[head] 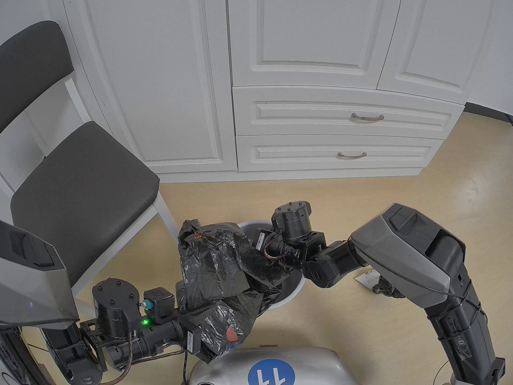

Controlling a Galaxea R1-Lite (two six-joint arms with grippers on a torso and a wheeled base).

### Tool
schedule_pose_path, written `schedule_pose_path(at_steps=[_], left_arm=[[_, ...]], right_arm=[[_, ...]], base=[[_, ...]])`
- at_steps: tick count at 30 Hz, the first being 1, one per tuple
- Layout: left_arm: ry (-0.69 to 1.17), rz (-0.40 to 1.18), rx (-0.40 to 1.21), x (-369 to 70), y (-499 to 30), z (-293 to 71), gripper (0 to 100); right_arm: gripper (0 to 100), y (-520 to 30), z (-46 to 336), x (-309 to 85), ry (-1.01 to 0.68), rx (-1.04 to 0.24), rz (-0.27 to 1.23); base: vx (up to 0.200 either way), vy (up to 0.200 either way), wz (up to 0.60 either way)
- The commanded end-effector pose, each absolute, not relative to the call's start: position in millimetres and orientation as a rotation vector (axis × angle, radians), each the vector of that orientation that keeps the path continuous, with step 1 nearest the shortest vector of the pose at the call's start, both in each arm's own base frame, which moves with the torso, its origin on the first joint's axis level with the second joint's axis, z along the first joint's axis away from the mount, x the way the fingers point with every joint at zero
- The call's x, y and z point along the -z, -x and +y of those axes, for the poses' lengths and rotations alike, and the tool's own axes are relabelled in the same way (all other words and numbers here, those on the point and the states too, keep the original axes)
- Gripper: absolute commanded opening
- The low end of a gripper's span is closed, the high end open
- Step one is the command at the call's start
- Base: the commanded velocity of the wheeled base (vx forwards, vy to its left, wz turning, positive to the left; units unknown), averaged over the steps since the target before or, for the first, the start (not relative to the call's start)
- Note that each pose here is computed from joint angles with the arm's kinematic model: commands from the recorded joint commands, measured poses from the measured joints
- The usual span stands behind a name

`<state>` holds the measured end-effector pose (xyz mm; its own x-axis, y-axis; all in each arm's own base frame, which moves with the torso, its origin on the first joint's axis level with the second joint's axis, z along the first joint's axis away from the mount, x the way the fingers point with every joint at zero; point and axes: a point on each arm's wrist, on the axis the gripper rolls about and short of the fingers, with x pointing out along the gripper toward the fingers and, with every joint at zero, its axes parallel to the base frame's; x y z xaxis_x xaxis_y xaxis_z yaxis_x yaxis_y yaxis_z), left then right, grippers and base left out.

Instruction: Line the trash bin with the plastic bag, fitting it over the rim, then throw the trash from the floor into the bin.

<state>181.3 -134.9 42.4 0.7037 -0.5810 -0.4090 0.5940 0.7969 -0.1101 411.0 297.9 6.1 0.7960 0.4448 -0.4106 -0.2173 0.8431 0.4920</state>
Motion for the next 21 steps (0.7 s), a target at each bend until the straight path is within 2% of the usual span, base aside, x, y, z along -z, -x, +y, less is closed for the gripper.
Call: schedule_pose_path(at_steps=[1, 5, 13, 21], left_arm=[[-0.025, 0.429, 0.651, -43.2, -186.0, -138.0, 0], [-0.015, 0.404, 0.638, -45.0, -194.3, -141.1, 0], [0.002, 0.371, 0.634, -39.5, -217.6, -156.4, 0], [0.004, 0.349, 0.597, -28.3, -245.3, -175.0, 0]], right_arm=[[0, -401.7, 305.4, 16.8, -0.398, -0.373, 0.607], [0, -394.8, 316.8, 39.8, -0.359, -0.383, 0.652], [0, -413.1, 319.0, 32.1, -0.399, -0.371, 0.597], [0, -411.3, 295.2, -29.0, -0.438, -0.371, 0.531]], base=[[0.0, 0.0, 0.0], [0.0, 0.0, 0.0], [0.0, 0.0, 0.0], [0.0, 0.0, 0.0]])
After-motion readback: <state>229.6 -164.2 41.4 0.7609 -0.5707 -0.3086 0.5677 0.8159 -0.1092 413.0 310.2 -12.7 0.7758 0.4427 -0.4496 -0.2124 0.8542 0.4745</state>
